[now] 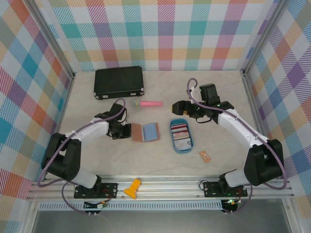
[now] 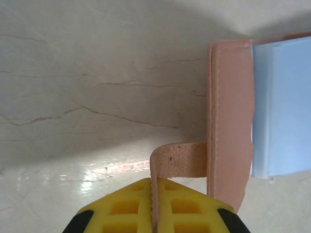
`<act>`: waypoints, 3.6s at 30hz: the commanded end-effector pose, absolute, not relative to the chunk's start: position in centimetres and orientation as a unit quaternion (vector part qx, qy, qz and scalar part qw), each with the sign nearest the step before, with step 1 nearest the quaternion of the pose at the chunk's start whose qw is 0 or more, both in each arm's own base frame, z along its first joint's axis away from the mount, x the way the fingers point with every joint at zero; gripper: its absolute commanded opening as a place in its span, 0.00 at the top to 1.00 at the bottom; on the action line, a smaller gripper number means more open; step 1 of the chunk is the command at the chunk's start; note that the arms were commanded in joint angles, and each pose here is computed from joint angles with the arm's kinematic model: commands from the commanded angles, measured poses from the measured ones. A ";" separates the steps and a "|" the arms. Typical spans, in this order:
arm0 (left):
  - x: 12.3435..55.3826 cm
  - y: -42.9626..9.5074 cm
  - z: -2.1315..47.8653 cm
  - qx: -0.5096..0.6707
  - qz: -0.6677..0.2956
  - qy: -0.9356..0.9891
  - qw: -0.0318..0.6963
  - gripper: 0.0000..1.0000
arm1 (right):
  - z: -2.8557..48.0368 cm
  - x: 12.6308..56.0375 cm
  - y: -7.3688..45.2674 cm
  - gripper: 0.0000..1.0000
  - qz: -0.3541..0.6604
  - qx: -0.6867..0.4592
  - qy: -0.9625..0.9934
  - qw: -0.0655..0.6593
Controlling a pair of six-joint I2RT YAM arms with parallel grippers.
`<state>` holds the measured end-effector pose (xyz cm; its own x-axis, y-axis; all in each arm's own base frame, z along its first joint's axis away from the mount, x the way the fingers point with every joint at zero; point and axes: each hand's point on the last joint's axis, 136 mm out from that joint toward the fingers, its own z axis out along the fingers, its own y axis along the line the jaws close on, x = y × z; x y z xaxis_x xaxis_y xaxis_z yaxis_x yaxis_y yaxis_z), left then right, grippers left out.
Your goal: Put the credit cards into the card holder
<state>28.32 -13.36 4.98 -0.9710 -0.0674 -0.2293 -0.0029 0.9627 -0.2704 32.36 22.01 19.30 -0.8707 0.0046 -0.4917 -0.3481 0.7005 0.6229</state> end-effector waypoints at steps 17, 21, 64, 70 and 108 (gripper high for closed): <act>31.4 -12.6 4.1 0.001 -0.099 0.988 0.121 1.00 | 18.8 29.9 21.2 0.15 0.336 -0.224 0.871 0.279; 31.1 -12.7 3.7 -0.004 -0.106 0.987 0.120 1.00 | 18.9 30.1 21.5 0.18 0.344 -0.233 0.860 0.297; 30.2 -14.0 4.3 -0.003 -0.155 0.980 0.128 0.95 | 11.3 27.9 36.6 0.28 0.326 -0.119 0.929 0.132; 30.0 -14.2 4.0 -0.005 -0.160 0.980 0.121 0.96 | 8.6 28.6 36.7 0.25 0.291 -0.091 0.945 0.116; 29.9 -14.5 4.1 -0.001 -0.168 0.979 0.117 0.97 | 2.6 28.6 39.0 0.16 0.278 -0.026 0.959 0.043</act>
